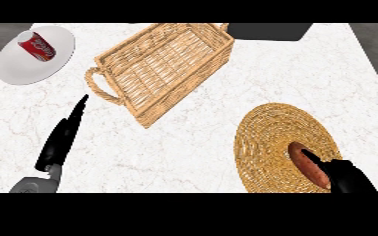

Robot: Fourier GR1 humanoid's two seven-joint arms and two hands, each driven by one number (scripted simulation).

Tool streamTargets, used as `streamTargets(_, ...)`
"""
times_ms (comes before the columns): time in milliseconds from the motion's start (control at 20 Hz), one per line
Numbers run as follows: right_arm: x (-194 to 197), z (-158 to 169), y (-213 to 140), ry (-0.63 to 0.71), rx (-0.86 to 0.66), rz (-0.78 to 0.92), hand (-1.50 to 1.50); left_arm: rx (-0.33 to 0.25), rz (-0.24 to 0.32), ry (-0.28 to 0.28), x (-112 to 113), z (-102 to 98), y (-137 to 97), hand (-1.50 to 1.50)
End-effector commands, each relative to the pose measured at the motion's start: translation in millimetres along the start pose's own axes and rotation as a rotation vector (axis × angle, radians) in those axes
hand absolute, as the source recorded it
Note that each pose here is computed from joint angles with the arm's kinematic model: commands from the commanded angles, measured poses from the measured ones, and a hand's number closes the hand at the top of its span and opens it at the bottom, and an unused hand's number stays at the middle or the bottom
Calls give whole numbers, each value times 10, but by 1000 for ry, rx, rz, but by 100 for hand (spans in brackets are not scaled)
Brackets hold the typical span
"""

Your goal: Pick the sweet potato from the placemat and place it in the basket

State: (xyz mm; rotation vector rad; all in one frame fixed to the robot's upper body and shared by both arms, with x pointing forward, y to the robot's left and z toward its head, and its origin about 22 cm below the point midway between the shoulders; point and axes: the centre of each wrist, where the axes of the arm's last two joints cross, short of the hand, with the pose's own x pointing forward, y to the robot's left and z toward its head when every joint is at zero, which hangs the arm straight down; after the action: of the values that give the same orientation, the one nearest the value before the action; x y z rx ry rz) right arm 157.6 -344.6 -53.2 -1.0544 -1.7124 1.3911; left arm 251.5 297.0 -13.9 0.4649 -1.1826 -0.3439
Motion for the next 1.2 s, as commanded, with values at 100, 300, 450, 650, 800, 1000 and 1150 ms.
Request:
streamTargets(100,-157,-1147,-331,14,81,-66,150,-22,-26,-38,151,-86,-20,0)
streamTargets(300,-183,-1963,-888,10,-12,-170,150,-7,-22,0,34,-54,14,0)
streamTargets(450,-237,-2435,-1466,-16,-127,-206,150,-4,0,10,92,-40,-18,0)
streamTargets(650,-273,-2716,-2032,-43,-174,-213,150,-1,10,30,-56,66,71,0)
streamTargets(800,-334,-2852,-2304,-55,-202,-248,150,16,2,40,-58,71,99,0)
streamTargets(1000,-227,-2976,-2751,-130,-167,-322,150,26,26,37,75,10,84,0)
streamTargets(1150,-28,-3040,-2920,-167,-140,-432,150,26,3,39,-155,78,218,0)
